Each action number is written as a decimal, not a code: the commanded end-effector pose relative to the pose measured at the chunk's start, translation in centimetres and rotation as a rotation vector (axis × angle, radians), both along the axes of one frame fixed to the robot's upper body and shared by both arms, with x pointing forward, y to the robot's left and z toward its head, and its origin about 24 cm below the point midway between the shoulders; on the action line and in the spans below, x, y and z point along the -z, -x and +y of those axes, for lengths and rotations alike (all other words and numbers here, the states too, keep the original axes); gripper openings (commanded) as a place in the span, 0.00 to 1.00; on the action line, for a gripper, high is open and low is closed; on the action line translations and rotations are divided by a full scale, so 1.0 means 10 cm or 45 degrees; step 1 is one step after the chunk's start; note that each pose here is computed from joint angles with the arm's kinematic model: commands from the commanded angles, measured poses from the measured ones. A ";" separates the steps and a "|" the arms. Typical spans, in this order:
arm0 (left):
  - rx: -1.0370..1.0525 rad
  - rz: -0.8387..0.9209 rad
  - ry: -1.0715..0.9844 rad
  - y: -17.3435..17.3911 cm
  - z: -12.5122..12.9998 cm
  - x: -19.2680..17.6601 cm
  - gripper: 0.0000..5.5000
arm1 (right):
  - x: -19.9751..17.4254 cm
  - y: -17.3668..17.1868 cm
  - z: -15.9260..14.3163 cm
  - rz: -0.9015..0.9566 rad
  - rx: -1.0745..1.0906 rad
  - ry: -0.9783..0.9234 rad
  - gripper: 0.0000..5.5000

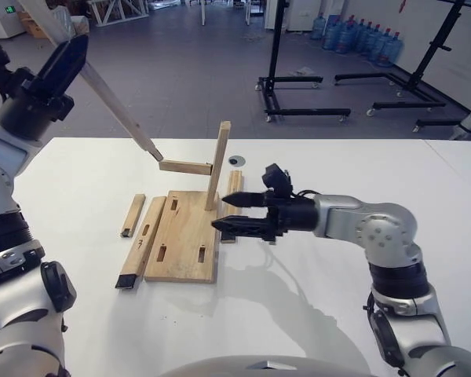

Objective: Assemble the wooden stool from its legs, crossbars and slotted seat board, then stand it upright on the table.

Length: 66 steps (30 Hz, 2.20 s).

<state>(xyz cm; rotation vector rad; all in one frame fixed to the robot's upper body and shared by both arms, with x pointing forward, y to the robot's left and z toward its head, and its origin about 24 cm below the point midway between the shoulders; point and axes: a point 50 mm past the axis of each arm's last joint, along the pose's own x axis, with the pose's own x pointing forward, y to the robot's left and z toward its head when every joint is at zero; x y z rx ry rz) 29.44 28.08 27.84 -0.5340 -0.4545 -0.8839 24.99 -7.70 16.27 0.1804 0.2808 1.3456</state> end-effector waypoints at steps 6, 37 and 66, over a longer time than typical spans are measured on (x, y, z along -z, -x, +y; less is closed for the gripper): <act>0.038 0.078 0.168 -0.06 0.02 0.15 0.37 | 0.39 0.05 0.67 -0.817 -0.266 0.368 0.98; 0.009 0.098 0.141 0.03 -0.22 0.34 0.37 | 1.23 0.03 -0.18 -0.561 -0.594 1.136 0.98; 0.208 0.250 0.100 0.03 -0.11 0.61 0.37 | 0.22 0.00 -0.48 -0.427 -0.268 0.563 0.98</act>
